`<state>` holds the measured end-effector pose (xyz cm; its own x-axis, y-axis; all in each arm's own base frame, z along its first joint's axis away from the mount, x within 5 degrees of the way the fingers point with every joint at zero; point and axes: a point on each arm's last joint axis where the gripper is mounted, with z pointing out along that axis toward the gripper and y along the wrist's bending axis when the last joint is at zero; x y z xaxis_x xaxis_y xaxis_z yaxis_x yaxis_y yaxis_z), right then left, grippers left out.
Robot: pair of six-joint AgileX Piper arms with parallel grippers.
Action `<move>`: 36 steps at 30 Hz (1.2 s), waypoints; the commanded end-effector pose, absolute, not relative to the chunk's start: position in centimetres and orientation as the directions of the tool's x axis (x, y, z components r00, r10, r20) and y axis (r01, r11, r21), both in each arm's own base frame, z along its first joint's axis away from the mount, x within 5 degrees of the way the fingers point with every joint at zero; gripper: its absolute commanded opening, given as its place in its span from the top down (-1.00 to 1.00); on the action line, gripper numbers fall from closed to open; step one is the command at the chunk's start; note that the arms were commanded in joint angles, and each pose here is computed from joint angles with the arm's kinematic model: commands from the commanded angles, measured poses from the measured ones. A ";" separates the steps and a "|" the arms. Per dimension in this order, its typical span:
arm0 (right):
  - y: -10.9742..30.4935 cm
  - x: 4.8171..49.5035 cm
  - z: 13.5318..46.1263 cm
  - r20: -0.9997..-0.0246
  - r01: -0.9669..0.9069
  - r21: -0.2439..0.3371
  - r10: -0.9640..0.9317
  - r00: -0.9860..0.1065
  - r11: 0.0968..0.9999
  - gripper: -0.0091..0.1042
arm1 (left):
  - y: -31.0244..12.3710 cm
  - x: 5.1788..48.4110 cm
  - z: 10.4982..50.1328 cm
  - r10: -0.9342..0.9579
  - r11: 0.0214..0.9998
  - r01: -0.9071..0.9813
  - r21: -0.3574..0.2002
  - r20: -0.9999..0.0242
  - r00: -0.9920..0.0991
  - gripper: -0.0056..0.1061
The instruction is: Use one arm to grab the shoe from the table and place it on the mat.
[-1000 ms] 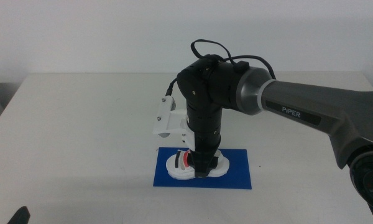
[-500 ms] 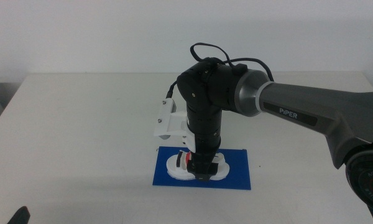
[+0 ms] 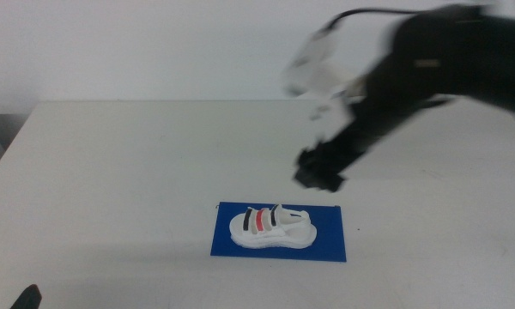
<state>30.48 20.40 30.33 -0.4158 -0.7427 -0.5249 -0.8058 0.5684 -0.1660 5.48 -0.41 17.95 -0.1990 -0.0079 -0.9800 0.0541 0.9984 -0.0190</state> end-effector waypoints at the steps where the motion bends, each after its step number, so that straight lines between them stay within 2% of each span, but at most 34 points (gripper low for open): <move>1: 17.3 28.1 34.5 -0.697 -0.715 -0.151 -0.587 -0.413 0.682 -0.56 | -0.4 5.5 18.5 -0.025 0.998 0.052 -0.031 -0.993 -0.114 -0.78; 3: 14.7 26.6 35.3 -0.752 -0.642 -0.096 -0.478 -0.454 0.761 -0.54 | -0.4 5.5 18.5 -0.025 0.998 0.052 -0.031 -0.993 -0.114 -0.78; 5: 12.1 24.9 35.2 -0.786 -0.561 -0.067 -0.390 -0.480 0.825 -0.52 | -0.4 5.5 18.5 -0.025 0.998 0.052 -0.031 -0.993 -0.114 -0.78; 8: 8.7 21.8 35.1 -0.847 -0.453 -0.059 -0.285 -0.449 0.889 -0.52 | -0.4 5.5 18.5 -0.025 0.998 0.052 -0.031 -0.993 -0.114 -0.78; 12: 5.8 18.2 33.4 -0.910 -0.350 -0.033 -0.173 -0.377 0.936 -0.52 | -0.4 5.5 18.5 -0.025 0.998 0.052 -0.031 -0.993 -0.114 -0.78; 16: 4.1 14.9 30.7 -0.936 -0.299 -0.034 -0.135 -0.325 0.954 -0.52 | -0.4 5.5 18.5 -0.025 0.998 0.052 -0.031 -0.993 -0.114 -0.78; 19: 3.4 12.5 29.1 -0.967 -0.278 -0.037 -0.105 -0.232 0.960 -0.52 | -0.4 5.5 18.5 -0.025 0.998 0.052 -0.031 -0.993 -0.114 -0.78; 22: 2.8 10.8 27.6 -0.986 -0.259 -0.017 -0.059 -0.157 0.966 -0.53 | -0.4 5.5 18.5 -0.025 0.998 0.052 -0.031 -0.993 -0.114 -0.78; 27: 2.4 9.2 26.1 -0.991 -0.258 -0.009 -0.042 -0.123 0.966 -0.52 | -0.4 5.5 18.5 -0.025 0.998 0.052 -0.031 -0.993 -0.114 -0.78; 32: 2.1 8.1 23.8 -0.992 -0.254 -0.061 -0.087 -0.093 0.965 -0.50 | -0.4 5.5 18.5 -0.025 0.998 0.052 -0.031 -0.993 -0.114 -0.78; 36: 1.9 7.2 21.4 -0.991 -0.253 -0.063 -0.089 -0.095 0.965 -0.50 | -0.4 5.5 18.5 -0.025 0.998 0.052 -0.031 -0.993 -0.114 -0.78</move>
<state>7.19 2.05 20.43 -0.1933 -0.0971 -0.9763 -0.2780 0.9597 -0.0405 5.48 -0.41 17.95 -0.1990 -0.0079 -0.9800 0.0541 0.9984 -0.0190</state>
